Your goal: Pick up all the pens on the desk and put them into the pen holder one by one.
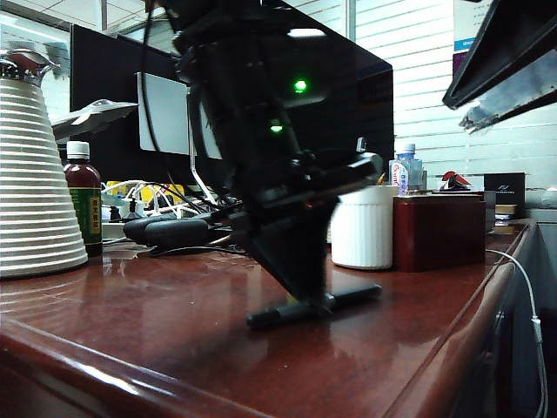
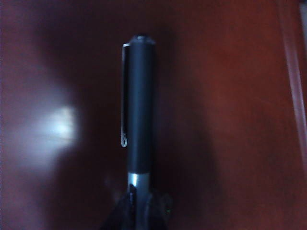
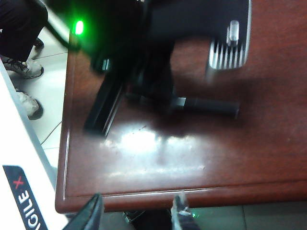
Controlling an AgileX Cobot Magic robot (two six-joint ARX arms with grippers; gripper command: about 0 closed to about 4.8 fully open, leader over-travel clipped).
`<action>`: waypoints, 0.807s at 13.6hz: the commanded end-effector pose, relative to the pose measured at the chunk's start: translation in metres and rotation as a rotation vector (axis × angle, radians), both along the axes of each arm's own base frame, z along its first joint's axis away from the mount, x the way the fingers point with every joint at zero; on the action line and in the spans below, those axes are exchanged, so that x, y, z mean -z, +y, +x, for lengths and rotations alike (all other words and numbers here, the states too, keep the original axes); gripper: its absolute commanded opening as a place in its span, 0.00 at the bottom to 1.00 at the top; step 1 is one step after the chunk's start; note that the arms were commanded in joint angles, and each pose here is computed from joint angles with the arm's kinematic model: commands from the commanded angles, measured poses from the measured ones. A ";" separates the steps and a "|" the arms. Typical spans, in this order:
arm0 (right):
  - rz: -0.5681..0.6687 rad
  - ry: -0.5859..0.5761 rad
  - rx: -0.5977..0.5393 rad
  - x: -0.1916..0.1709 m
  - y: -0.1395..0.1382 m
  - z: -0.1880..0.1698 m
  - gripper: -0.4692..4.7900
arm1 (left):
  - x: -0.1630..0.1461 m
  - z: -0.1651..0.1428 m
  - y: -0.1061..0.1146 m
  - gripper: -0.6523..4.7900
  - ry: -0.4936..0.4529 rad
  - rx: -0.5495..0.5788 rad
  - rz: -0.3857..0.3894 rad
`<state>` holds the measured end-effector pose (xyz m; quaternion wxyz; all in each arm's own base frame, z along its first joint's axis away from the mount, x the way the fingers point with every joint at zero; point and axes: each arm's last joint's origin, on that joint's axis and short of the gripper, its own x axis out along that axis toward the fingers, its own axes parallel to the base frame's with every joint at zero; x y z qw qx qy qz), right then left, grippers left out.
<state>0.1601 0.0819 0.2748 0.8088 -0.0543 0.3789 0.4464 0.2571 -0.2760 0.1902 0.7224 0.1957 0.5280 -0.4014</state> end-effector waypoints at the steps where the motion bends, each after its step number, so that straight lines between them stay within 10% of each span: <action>1: 0.009 -0.103 0.029 -0.014 0.001 0.005 0.45 | -0.046 0.017 0.008 0.11 -0.170 -0.020 -0.249; 4: 0.032 -0.210 0.055 -0.023 0.003 0.012 0.45 | -0.091 0.044 0.020 0.11 -0.418 -0.025 -0.555; 8: 0.052 -0.459 0.405 -0.046 0.000 0.029 0.45 | -0.106 0.075 0.020 0.11 -0.654 -0.034 -0.825; 11: 0.160 -0.619 0.451 -0.064 0.002 0.035 0.45 | -0.086 0.090 0.009 0.11 -0.633 -0.087 -0.945</action>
